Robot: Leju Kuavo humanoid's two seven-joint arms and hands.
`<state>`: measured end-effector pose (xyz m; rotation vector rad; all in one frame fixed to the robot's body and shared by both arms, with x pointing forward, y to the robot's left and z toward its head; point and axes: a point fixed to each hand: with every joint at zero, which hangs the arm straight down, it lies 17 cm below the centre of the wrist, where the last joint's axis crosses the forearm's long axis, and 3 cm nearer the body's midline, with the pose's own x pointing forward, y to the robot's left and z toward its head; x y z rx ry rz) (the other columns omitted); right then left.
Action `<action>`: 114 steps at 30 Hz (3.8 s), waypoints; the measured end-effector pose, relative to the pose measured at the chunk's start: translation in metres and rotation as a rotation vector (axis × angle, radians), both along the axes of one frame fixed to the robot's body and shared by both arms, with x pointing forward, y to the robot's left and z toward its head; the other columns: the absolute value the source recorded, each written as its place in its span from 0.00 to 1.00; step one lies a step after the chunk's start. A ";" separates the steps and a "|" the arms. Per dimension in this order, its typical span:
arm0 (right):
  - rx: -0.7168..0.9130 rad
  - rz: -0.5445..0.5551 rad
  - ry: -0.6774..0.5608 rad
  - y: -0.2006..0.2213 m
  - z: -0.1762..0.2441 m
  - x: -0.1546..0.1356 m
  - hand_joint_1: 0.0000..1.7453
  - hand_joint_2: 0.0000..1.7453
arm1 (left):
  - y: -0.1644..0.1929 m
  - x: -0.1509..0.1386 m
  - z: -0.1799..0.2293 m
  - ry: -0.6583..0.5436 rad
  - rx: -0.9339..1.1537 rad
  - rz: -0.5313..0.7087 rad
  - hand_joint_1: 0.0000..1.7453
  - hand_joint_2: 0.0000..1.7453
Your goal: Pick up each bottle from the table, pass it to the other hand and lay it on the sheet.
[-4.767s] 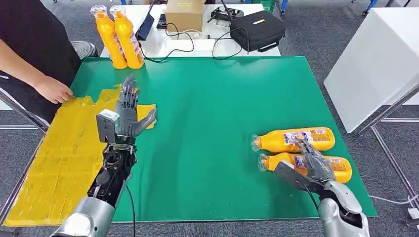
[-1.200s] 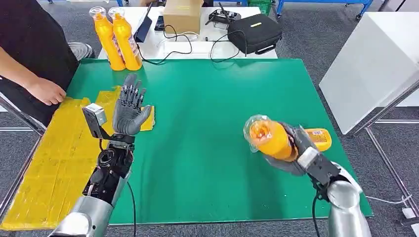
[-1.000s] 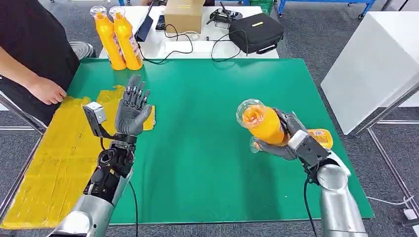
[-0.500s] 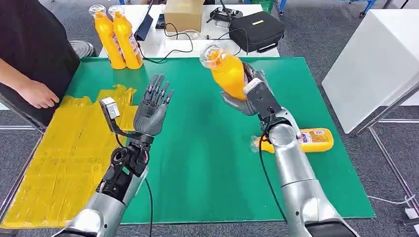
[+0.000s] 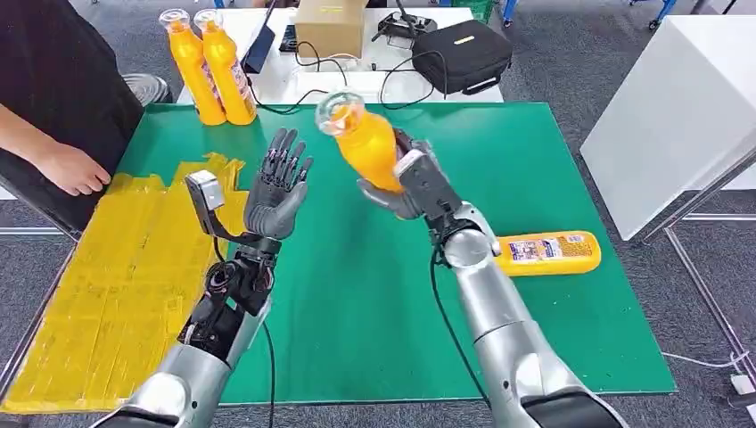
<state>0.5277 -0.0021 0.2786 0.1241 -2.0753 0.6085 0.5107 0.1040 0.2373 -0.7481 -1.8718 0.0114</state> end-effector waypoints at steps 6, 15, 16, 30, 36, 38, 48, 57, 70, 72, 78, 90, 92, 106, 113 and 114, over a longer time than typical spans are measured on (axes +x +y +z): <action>0.022 0.043 0.087 0.036 -0.011 -0.009 1.00 1.00 | -0.002 0.000 0.003 -0.014 0.024 0.012 0.00 1.00; -0.017 0.071 0.134 0.067 -0.019 -0.015 1.00 1.00 | -0.013 -0.002 0.010 -0.024 0.019 0.002 0.00 1.00; -0.027 0.069 0.135 0.069 -0.020 -0.016 1.00 1.00 | -0.015 -0.002 0.011 -0.026 0.016 -0.001 0.00 1.00; -0.187 0.008 0.122 0.058 -0.038 0.005 1.00 1.00 | -0.035 -0.008 0.020 -0.033 -0.010 -0.051 0.00 1.00; -0.198 0.002 0.134 0.055 -0.040 0.009 1.00 1.00 | -0.036 -0.008 0.020 -0.030 -0.009 -0.053 0.00 1.00; -0.201 0.003 0.143 0.056 -0.041 0.009 1.00 1.00 | -0.036 -0.008 0.019 -0.024 -0.005 -0.050 0.00 1.00; -0.182 0.014 0.227 0.069 -0.048 0.003 1.00 1.00 | -0.040 -0.005 0.014 -0.012 0.035 -0.036 0.00 1.00; -0.228 0.081 0.279 0.110 -0.049 -0.023 1.00 1.00 | -0.031 0.000 0.010 -0.017 0.065 0.001 0.00 1.00; -0.380 0.128 0.221 0.129 -0.064 -0.042 1.00 1.00 | -0.020 0.003 -0.001 -0.019 0.137 0.039 0.00 1.00; -0.398 0.128 0.213 0.129 -0.066 -0.043 1.00 1.00 | -0.020 0.003 -0.003 -0.016 0.141 0.042 0.00 1.00; -0.425 0.132 0.199 0.130 -0.068 -0.044 1.00 1.00 | -0.020 0.003 -0.005 -0.011 0.144 0.043 0.29 1.00; -0.428 0.139 0.197 0.131 -0.072 -0.047 1.00 1.00 | -0.017 0.001 -0.010 -0.004 0.136 0.049 1.00 1.00; -0.428 0.141 0.198 0.131 -0.072 -0.047 1.00 1.00 | -0.016 0.001 -0.010 -0.003 0.131 0.052 1.00 1.00; -0.382 0.153 0.180 0.132 -0.067 -0.049 0.00 0.00 | -0.005 0.000 -0.006 -0.017 0.099 0.076 1.00 1.00; -0.352 0.163 0.029 0.120 -0.037 -0.037 0.00 0.00 | 0.017 0.000 0.009 -0.081 0.111 0.154 1.00 1.00; -0.369 0.165 0.017 0.118 -0.037 -0.035 0.00 0.00 | 0.021 0.000 0.010 -0.088 0.114 0.169 1.00 1.00</action>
